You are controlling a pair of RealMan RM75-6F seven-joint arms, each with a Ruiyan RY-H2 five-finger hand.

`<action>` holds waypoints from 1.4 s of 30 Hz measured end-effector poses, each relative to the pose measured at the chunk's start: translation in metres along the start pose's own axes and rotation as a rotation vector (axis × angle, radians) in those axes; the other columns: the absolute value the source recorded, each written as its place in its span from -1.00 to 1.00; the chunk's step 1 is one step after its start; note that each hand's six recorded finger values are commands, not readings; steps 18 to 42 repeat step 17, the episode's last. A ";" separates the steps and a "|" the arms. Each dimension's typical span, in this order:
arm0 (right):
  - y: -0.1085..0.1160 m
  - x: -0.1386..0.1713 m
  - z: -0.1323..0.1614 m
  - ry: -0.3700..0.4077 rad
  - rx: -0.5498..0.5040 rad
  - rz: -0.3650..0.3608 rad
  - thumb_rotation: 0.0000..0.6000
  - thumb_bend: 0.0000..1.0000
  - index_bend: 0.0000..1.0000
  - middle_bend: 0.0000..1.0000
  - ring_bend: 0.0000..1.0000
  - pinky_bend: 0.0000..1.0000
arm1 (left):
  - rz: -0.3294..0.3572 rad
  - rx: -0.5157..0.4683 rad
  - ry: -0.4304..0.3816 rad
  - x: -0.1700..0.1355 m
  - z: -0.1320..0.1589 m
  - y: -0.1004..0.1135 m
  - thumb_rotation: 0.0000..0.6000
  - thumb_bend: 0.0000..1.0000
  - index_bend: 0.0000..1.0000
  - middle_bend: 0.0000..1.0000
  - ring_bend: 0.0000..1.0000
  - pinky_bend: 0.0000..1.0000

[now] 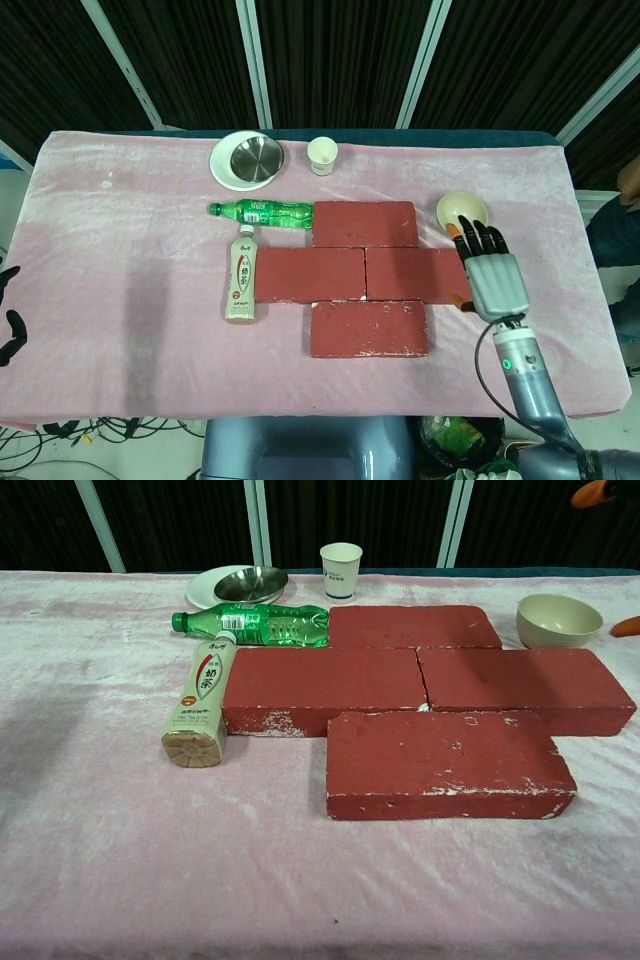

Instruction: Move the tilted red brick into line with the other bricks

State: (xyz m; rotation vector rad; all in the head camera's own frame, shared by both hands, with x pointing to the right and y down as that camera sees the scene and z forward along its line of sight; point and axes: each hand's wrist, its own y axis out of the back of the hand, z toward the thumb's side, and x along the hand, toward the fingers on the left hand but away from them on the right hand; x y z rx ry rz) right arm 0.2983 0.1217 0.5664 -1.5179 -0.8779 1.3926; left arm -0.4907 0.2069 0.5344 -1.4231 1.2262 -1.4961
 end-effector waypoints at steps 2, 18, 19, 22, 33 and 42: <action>0.003 0.021 -0.013 -0.018 0.024 -0.047 1.00 -1.00 -1.00 -1.00 -1.00 -0.82 | 0.000 -0.001 -0.001 0.000 0.000 0.000 1.00 0.47 -0.68 -0.92 -1.00 -1.00; -0.011 0.112 -0.086 -0.148 0.035 -0.095 1.00 -1.00 -1.00 -1.00 -1.00 -0.82 | 0.003 0.000 -0.020 -0.003 0.002 0.000 1.00 0.47 -0.68 -0.92 -1.00 -1.00; -0.011 0.112 -0.086 -0.148 0.035 -0.095 1.00 -1.00 -1.00 -1.00 -1.00 -0.82 | 0.003 0.000 -0.020 -0.003 0.002 0.000 1.00 0.47 -0.68 -0.92 -1.00 -1.00; -0.011 0.112 -0.086 -0.148 0.035 -0.095 1.00 -1.00 -1.00 -1.00 -1.00 -0.82 | 0.003 0.000 -0.020 -0.003 0.002 0.000 1.00 0.47 -0.68 -0.92 -1.00 -1.00; -0.011 0.112 -0.086 -0.148 0.035 -0.095 1.00 -1.00 -1.00 -1.00 -1.00 -0.82 | 0.003 0.000 -0.020 -0.003 0.002 0.000 1.00 0.47 -0.68 -0.92 -1.00 -1.00; -0.011 0.112 -0.086 -0.148 0.035 -0.095 1.00 -1.00 -1.00 -1.00 -1.00 -0.82 | 0.003 0.000 -0.020 -0.003 0.002 0.000 1.00 0.47 -0.68 -0.92 -1.00 -1.00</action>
